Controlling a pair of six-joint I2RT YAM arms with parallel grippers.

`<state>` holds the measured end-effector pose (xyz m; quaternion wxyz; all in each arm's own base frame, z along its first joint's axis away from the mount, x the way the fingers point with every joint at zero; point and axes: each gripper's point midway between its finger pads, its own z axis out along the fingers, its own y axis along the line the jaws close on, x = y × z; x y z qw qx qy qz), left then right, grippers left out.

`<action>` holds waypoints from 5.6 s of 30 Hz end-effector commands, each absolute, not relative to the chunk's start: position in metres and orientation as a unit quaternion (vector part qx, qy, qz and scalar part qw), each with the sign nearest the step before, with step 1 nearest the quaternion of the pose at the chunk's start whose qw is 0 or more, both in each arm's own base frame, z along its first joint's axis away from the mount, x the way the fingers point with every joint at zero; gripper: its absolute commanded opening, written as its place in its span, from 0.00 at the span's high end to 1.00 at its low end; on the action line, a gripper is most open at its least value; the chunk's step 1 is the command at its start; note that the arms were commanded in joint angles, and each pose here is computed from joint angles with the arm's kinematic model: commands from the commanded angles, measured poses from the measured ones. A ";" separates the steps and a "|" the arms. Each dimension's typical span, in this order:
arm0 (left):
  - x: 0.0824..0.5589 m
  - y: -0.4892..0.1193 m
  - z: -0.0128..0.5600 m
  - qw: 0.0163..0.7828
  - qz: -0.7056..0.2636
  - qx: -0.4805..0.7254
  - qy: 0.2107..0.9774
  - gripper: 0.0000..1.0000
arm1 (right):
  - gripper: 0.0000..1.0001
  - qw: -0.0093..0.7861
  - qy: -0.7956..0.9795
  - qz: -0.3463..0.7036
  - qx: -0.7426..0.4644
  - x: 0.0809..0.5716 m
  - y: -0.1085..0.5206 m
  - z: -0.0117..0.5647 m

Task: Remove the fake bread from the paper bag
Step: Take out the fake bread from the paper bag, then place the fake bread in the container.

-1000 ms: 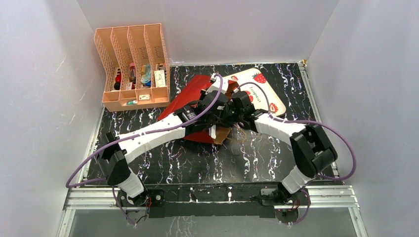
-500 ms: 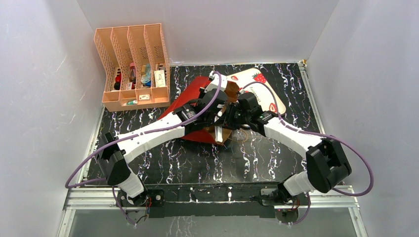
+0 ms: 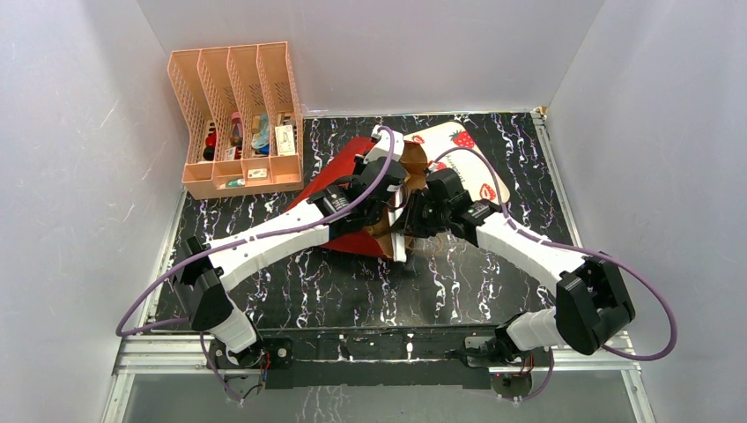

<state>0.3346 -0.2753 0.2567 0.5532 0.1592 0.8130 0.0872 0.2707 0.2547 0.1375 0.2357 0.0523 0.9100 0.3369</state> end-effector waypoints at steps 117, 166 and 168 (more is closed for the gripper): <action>0.318 -0.176 0.290 0.571 0.063 0.073 0.815 1.00 | 1.00 0.307 0.907 0.215 0.189 0.468 0.149 0.117; 0.298 -0.150 0.304 0.568 0.067 0.042 0.819 1.00 | 1.00 0.248 0.931 0.211 0.165 0.466 0.153 0.081; 0.299 -0.150 0.304 0.568 0.067 0.042 0.819 1.00 | 1.00 0.249 0.929 0.217 0.167 0.466 0.155 0.085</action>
